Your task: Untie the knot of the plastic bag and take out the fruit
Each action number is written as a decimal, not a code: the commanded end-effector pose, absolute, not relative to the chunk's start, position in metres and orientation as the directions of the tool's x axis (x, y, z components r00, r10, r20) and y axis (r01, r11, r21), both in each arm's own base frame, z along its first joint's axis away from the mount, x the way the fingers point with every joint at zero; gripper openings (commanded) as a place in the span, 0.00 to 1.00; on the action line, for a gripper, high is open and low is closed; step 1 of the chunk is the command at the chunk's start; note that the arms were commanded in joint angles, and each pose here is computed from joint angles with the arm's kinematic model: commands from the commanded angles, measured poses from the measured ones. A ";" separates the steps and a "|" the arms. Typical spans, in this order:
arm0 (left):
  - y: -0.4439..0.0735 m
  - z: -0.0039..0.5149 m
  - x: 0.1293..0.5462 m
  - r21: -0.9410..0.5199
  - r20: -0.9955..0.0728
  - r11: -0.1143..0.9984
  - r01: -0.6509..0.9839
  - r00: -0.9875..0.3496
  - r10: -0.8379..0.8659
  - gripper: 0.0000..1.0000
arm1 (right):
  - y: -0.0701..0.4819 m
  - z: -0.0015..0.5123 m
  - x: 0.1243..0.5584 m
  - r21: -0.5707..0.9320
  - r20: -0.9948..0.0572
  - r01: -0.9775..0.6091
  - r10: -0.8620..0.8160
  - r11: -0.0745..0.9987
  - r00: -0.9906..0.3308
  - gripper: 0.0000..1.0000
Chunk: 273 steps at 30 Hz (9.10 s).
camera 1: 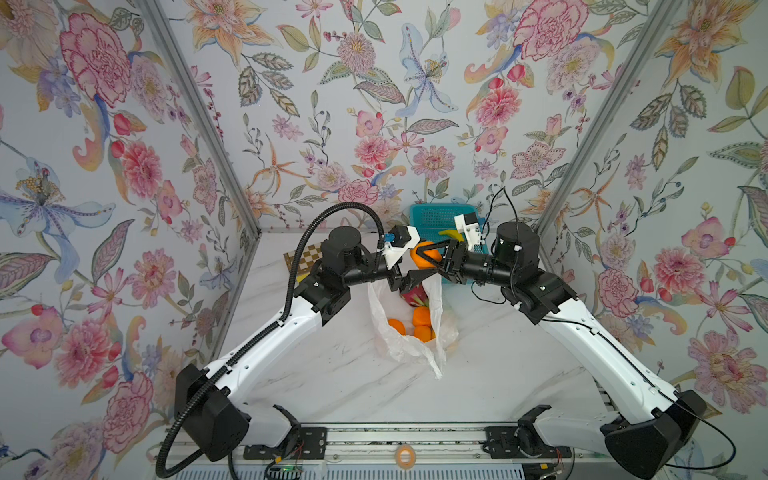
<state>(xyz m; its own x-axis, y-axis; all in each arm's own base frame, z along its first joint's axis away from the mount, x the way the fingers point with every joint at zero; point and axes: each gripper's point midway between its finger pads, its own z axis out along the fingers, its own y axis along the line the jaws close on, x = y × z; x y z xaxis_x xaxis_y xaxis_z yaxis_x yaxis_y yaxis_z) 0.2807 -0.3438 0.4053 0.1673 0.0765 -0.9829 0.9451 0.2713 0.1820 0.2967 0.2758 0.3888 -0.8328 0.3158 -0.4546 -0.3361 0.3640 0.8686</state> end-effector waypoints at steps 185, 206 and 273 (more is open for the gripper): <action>-0.283 0.055 0.293 0.010 -0.445 0.837 0.548 -0.747 0.494 0.54 | 0.250 0.260 0.236 0.529 -0.582 -0.248 0.134 0.812 -0.802 0.99; -0.294 0.216 0.299 -0.077 -0.868 0.730 0.679 -0.407 0.286 0.55 | 0.207 0.300 0.278 0.720 -0.530 -0.109 0.442 0.685 -0.724 0.99; -0.286 0.065 0.388 0.171 -0.471 0.698 0.696 -0.564 0.678 0.74 | 0.198 0.318 0.286 0.812 -0.436 -0.062 0.532 0.581 -0.726 0.99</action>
